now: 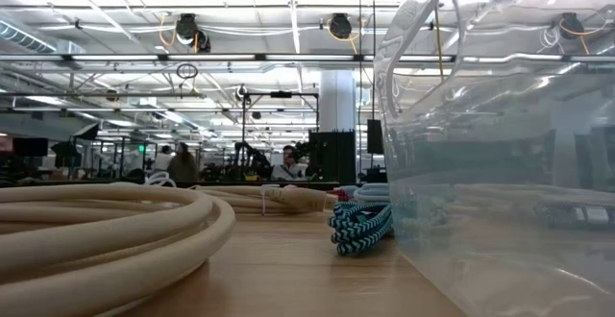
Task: Pick & Place USB Port
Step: Put the pink charger cable into the transparent bin
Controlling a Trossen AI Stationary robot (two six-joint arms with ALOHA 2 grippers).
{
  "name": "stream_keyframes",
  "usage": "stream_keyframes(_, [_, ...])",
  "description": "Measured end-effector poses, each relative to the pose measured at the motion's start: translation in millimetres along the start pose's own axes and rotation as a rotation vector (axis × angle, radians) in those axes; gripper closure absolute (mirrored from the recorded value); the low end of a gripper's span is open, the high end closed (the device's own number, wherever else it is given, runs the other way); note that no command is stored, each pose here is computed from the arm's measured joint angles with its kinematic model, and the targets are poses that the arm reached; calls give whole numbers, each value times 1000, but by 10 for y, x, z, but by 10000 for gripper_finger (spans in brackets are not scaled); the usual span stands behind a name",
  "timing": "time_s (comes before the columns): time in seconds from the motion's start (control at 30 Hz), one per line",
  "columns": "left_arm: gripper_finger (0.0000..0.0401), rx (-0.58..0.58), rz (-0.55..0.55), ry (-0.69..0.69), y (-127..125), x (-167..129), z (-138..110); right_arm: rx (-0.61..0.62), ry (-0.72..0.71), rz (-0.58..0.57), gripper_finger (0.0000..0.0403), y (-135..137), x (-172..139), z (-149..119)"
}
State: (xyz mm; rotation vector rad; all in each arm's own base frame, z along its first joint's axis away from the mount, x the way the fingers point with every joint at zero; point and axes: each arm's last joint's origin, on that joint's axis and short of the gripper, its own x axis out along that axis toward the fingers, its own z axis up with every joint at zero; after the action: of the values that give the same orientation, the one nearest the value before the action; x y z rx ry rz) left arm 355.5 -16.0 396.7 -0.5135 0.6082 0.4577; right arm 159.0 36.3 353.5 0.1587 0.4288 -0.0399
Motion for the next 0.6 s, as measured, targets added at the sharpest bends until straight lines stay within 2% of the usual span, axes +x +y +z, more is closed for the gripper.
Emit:
stream_keyframes(0.13, [274,-55,149,130,176,165,-88,129,15,-130,294,-52,88,-141])
stream_keyframes(0.3, [274,-55,219,226,310,276,-118,211,55,-180,299,-103,191,-389])
stream_keyframes(0.37, [274,23,222,235,329,294,-111,228,77,-192,301,-118,249,-494])
stream_keyframes(0.5, [274,298,237,209,334,344,-79,234,92,-189,307,-127,299,-582])
stream_keyframes(0.6, [274,401,258,222,368,401,-72,198,98,-167,310,-123,290,-579])
